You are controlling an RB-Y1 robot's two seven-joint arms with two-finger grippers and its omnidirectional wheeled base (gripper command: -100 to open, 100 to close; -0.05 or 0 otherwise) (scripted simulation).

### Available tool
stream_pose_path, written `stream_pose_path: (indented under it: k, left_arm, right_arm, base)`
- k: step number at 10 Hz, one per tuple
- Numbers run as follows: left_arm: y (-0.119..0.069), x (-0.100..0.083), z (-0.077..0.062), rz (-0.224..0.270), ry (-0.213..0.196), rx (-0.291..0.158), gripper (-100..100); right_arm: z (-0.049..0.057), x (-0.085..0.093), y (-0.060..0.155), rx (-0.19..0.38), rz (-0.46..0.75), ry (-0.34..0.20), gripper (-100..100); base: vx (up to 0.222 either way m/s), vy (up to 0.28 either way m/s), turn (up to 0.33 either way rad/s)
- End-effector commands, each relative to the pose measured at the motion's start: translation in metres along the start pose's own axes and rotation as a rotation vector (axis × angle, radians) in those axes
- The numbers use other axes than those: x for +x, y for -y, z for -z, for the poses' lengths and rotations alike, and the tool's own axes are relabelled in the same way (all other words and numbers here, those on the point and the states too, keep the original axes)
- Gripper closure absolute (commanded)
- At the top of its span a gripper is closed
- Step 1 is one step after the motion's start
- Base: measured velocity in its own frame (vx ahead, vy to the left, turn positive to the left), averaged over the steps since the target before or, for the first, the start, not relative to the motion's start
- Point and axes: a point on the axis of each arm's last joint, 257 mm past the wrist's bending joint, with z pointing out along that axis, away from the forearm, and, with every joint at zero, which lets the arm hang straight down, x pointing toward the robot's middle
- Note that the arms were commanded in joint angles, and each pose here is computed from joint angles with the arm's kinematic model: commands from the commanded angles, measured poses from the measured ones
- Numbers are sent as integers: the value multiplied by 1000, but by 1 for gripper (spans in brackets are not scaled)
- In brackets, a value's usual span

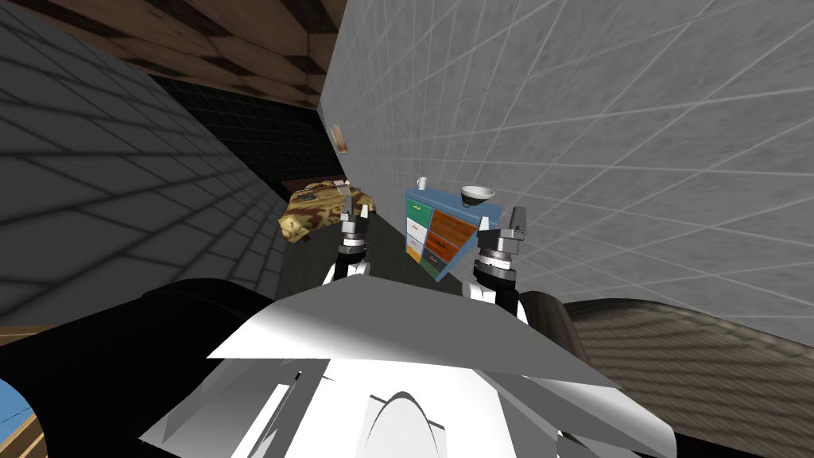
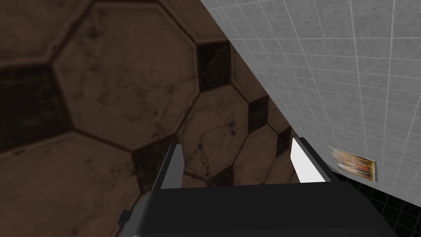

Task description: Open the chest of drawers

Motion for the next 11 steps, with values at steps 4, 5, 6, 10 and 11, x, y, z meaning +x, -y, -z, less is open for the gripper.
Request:
stream_pose_path:
  k: [4,5,6,10,11]
  left_arm:
    - [0,0,0,0,0,0,0]
    - [0,0,0,0,0,0,0]
    - [0,0,0,0,0,0,0]
    - [0,0,0,0,0,0,0]
    - [0,0,0,0,0,0,0]
  right_arm:
    - [0,0,0,0,0,0,0]
    - [0,0,0,0,0,0,0]
    - [0,0,0,0,0,0,0]
    - [0,5,4,9,31,-35,-100]
    - [1,8,9,16,59,-62,-100]
  base:
    - [0,0,0]
    - [0,0,0]
    - [0,0,0]
    - [5,5,-6]
    - [20,48,-43]
